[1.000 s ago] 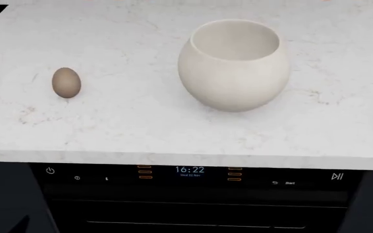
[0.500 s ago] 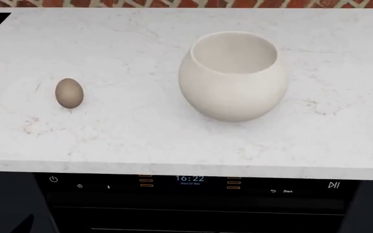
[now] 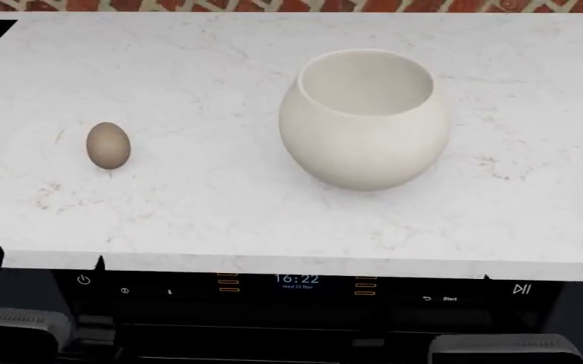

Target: Place the eggs and milk next to the bowl.

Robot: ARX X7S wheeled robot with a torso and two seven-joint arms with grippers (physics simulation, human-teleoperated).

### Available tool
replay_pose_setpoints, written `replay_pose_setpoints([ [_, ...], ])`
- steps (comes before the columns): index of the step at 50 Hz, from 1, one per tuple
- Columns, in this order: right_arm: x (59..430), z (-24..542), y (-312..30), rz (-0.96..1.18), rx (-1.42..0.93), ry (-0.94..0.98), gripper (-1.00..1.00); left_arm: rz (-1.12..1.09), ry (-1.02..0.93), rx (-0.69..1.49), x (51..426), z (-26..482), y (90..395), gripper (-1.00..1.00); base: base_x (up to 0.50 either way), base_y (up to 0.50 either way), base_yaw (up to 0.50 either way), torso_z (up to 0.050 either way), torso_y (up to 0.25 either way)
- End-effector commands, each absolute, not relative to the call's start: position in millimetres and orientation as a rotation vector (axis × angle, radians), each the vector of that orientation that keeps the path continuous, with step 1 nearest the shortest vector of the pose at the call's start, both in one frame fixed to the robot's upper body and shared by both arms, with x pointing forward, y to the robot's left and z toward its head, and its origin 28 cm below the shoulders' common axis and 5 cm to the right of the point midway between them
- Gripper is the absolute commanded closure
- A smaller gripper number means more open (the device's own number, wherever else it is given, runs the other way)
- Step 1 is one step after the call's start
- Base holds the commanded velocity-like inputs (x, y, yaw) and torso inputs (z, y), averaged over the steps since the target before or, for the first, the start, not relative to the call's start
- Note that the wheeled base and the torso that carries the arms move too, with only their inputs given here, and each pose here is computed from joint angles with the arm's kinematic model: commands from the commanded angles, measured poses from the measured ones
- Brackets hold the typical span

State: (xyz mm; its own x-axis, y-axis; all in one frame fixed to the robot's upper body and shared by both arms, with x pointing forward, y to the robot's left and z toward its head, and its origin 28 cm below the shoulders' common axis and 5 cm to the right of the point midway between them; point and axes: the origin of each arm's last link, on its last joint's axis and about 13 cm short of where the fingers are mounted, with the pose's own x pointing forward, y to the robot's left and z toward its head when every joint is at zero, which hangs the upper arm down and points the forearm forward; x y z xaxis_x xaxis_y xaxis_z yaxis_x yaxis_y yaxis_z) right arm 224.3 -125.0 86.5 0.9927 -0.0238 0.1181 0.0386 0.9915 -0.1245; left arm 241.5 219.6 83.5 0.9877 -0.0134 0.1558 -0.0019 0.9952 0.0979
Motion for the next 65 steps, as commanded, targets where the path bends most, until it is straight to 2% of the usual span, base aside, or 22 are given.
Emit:
replay_pose_setpoints([
  [1, 228.5, 143.1, -146.7, -0.071, -0.200, -0.213, -1.00, 0.033, -0.251, 0.095, 250.9, 136.8, 237.0, -1.00, 0.00, 0.00, 0.00, 0.000, 0.000],
  [8, 236.4, 166.8, -153.1, -0.079, -0.218, -0.246, -1.00, 0.021, -0.310, 0.111, 255.9, 164.3, 242.8, -1.00, 0.00, 0.00, 0.00, 0.000, 0.000],
  [15, 238.3, 172.8, -151.2, -0.060, -0.232, -0.251, -1.00, 0.010, -0.305, 0.119, 256.8, 167.6, 243.5, -1.00, 0.00, 0.03, 0.00, 0.000, 0.000],
  [65, 235.3, 157.4, -147.7, -0.020, -0.237, -0.214, -1.00, -0.044, -0.284, 0.104, 255.8, 159.0, 237.2, -1.00, 0.00, 0.50, 0.00, 0.000, 0.000],
])
